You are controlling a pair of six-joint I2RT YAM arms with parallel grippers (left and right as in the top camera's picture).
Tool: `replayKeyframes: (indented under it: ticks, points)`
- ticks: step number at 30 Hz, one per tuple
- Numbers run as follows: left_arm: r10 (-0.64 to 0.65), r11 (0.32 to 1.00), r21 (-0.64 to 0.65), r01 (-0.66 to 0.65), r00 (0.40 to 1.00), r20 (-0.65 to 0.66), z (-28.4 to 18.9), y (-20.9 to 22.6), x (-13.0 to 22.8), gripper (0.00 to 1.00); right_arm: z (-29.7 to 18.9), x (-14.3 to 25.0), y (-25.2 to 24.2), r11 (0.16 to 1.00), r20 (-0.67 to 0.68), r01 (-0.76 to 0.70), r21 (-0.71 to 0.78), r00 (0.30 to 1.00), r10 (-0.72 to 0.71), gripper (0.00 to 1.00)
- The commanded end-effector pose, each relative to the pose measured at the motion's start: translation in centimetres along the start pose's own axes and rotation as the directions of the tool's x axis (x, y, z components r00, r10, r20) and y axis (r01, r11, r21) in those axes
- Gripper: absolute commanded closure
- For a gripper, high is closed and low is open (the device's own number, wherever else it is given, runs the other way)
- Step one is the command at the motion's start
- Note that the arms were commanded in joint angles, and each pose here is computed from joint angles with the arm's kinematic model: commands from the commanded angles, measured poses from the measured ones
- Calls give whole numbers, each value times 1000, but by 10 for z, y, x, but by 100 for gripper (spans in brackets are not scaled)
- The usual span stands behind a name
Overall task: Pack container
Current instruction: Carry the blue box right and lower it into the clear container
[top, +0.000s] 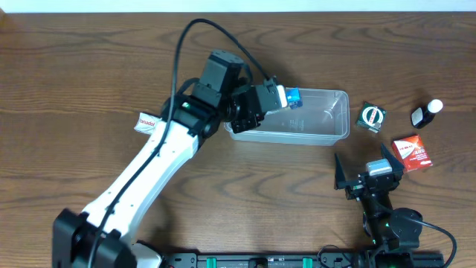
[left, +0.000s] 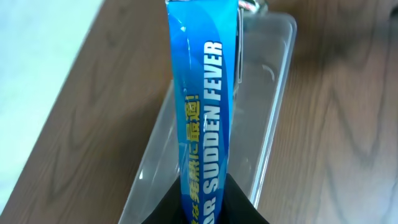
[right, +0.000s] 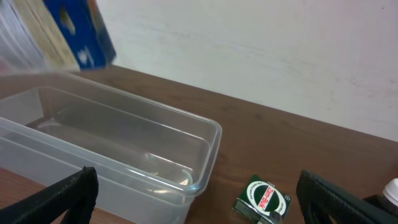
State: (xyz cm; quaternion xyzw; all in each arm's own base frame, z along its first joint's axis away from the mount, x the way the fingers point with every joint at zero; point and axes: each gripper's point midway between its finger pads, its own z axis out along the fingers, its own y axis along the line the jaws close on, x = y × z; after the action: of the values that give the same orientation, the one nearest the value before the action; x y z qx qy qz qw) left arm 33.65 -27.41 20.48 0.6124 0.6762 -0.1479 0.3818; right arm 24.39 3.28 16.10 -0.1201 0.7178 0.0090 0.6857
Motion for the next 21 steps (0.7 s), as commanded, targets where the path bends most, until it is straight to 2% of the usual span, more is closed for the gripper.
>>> replayKeyframes:
  ticks: [1,10,21]
  points:
    - [143,989,41,-143,990,15,10,-4,1,84,0,1,2,1000,-2,-8,-8,1000,7,1]
    - [202,976,79,-201,979,-7,37,-5,18,84,0,1,2,1000,-2,-7,-8,1000,7,1]
    - [219,974,52,-219,976,-2,70,9,28,84,0,1,2,1000,-2,-8,-7,1000,8,1]
